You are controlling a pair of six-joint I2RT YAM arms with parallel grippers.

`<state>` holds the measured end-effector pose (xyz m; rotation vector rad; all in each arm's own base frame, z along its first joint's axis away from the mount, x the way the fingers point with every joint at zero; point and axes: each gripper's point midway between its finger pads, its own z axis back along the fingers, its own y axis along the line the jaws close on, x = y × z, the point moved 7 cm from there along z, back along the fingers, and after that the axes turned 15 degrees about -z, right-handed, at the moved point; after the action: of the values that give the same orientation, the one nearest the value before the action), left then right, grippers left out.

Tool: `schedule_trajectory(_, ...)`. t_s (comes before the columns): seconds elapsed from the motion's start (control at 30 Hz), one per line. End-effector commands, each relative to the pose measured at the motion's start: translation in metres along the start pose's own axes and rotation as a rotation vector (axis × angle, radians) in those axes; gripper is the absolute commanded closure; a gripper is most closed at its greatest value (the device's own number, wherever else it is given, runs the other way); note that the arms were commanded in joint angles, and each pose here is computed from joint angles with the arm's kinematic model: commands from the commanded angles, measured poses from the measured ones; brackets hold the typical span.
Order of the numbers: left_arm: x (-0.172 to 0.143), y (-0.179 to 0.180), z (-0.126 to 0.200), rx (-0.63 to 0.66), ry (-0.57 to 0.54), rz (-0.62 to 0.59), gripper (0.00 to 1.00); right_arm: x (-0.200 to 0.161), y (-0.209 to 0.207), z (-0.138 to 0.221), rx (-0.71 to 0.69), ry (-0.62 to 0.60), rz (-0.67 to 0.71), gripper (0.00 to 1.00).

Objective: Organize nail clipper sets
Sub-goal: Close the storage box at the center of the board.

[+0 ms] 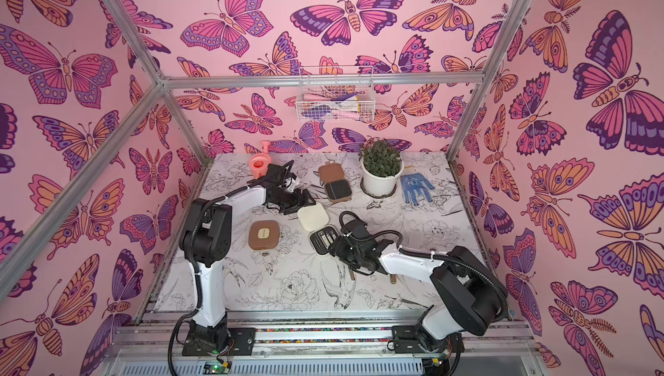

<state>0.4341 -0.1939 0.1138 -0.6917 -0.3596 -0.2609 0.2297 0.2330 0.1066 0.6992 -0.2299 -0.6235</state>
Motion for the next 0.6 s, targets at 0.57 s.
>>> schedule_trajectory(0.57,-0.017,-0.037,0.042,-0.184,-0.167,-0.066,0.16,0.008,-0.004,-0.035,0.057,-0.087,-0.128,0.33)
